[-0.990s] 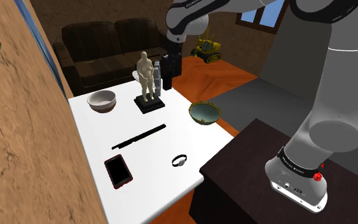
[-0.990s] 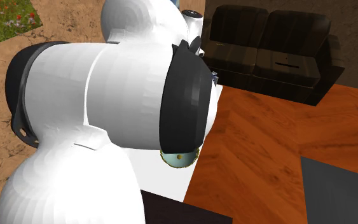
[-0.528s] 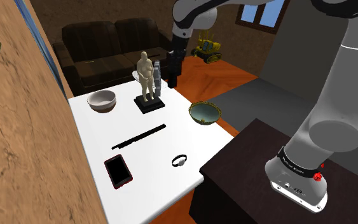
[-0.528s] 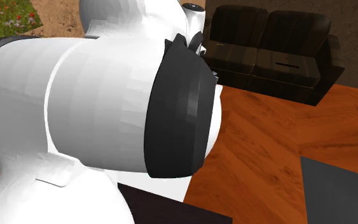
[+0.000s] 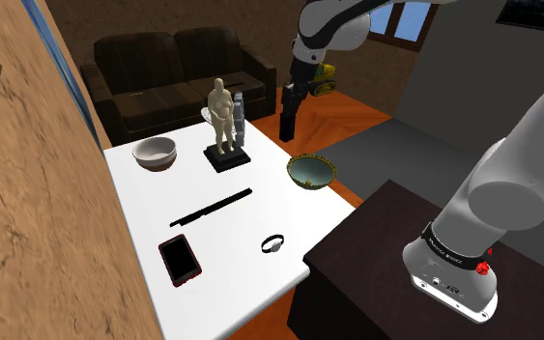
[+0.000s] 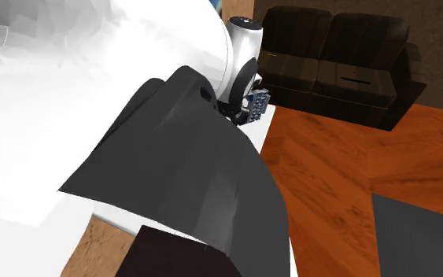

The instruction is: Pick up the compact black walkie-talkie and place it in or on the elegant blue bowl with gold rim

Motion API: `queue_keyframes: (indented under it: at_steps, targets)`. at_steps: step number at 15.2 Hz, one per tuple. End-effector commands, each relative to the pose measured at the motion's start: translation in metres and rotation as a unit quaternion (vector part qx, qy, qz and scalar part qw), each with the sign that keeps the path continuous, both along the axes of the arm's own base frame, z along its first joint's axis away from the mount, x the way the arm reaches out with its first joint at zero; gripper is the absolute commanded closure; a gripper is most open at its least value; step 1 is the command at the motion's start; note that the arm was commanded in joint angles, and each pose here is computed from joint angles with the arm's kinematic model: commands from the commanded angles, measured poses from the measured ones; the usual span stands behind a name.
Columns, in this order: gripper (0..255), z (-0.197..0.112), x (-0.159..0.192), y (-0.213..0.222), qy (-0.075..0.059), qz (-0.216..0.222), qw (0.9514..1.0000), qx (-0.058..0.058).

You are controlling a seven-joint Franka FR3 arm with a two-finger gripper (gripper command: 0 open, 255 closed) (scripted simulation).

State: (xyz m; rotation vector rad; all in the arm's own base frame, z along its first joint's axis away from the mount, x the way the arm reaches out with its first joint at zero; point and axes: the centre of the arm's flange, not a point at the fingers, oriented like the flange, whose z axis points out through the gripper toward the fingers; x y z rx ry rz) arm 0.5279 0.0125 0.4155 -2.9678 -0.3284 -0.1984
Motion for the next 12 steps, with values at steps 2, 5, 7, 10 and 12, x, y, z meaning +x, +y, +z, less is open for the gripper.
queue_keyframes:
  at_steps: [2,5,7,10,12]
  targets:
    - [255,0.004,-0.043,-0.008,0.000,0.000,1.0000,0.000]
    - [255,0.005,-0.080,-0.020,0.000,0.000,1.0000,0.000]
    - [255,0.007,-0.112,-0.030,0.000,0.000,1.0000,0.000]
    - [255,-0.009,-0.112,-0.030,0.000,0.000,1.0000,0.000]
    - [255,-0.019,-0.112,-0.030,0.000,0.000,1.0000,0.000]
